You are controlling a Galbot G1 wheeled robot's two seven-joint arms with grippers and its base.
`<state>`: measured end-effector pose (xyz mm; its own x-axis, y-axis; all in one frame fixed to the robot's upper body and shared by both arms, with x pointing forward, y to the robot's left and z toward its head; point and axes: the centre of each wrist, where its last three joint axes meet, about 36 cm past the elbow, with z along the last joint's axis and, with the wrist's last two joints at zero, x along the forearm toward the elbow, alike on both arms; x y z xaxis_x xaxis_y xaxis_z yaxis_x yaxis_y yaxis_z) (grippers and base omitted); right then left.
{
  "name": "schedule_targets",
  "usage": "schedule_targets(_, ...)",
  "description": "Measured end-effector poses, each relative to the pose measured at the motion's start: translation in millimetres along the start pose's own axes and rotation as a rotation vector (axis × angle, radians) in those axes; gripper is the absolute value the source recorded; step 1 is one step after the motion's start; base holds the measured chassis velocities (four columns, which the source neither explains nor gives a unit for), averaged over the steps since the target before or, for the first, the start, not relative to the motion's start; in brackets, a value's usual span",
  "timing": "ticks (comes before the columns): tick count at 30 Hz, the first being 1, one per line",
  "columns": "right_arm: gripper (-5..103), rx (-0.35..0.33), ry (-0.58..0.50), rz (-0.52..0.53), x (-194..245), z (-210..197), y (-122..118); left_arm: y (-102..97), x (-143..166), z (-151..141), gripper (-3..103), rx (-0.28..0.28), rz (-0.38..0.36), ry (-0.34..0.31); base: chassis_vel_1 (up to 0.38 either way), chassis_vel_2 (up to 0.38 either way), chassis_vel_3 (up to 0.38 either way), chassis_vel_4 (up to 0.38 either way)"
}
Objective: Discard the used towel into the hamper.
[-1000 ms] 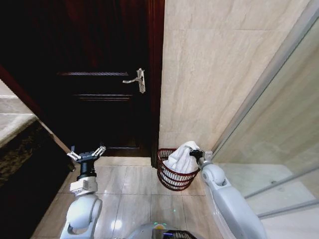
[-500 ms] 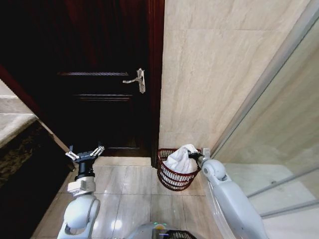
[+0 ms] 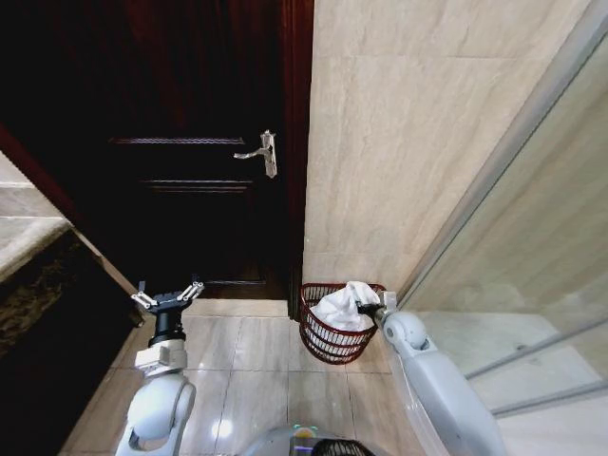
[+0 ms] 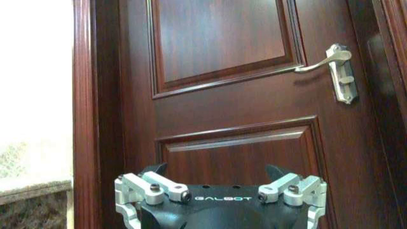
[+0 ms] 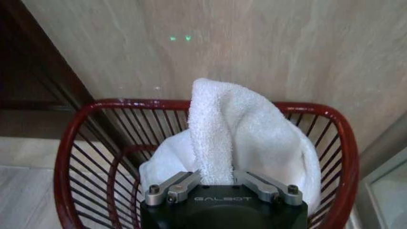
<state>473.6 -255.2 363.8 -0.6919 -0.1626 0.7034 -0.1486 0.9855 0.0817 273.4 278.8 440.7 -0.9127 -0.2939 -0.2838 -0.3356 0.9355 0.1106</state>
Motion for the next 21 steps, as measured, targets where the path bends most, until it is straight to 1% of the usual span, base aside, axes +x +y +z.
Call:
schedule_targets(5,4,0.005,0.02,-0.004,-13,0,-1,0.8,0,-1,100,0.0,-0.006,-0.002,0.0,0.0,0.0,0.0)
schedule_targets(6,2,0.009,0.021,-0.002,-15,0,0,0.9,-1,-1,100,0.001,-0.008,-0.004,0.0,0.0,0.0,0.0)
schedule_targets(8,12,0.018,0.022,-0.002,-16,0,0,1.0,-2,-2,100,0.006,-0.015,-0.007,0.0,0.0,0.0,0.0)
schedule_targets(10,12,0.022,0.022,0.0,-16,0,-1,1.1,-3,-2,100,0.007,-0.017,-0.009,0.0,0.0,0.0,0.0)
schedule_targets(12,23,0.027,0.023,0.002,-15,0,-3,1.4,-3,-1,100,0.006,-0.018,-0.009,0.0,0.0,0.0,0.0)
schedule_targets(13,23,0.027,0.023,0.002,-15,0,-3,1.4,-3,-1,100,0.006,-0.018,-0.009,0.0,0.0,0.0,0.0)
schedule_targets(14,28,0.03,0.025,-0.004,-14,1,-5,1.5,-3,-1,100,0.005,-0.018,-0.008,0.0,0.0,0.0,0.0)
schedule_targets(16,39,0.059,0.042,-0.029,-12,7,-12,2.3,-2,-1,100,-0.001,-0.017,-0.006,0.0,0.0,0.0,0.0)
schedule_targets(17,39,0.059,0.042,-0.029,-12,7,-12,2.3,-2,-1,100,-0.001,-0.017,-0.006,0.0,0.0,0.0,0.0)
schedule_targets(18,44,0.073,0.052,-0.042,-11,10,-15,2.9,-1,-1,100,-0.004,-0.017,-0.005,0.0,0.0,0.0,0.0)
schedule_targets(19,44,0.09,0.06,-0.048,-11,13,-17,3.4,-1,-1,100,-0.005,-0.018,-0.005,0.0,0.0,0.0,0.0)
schedule_targets(20,50,0.102,0.063,-0.052,-10,14,-19,3.9,-2,-1,100,-0.007,-0.019,-0.006,0.0,0.0,0.0,0.0)
schedule_targets(21,57,0.1,0.056,-0.051,-9,11,-22,4.1,-2,-2,100,-0.007,-0.02,-0.009,0.0,0.0,0.0,0.0)
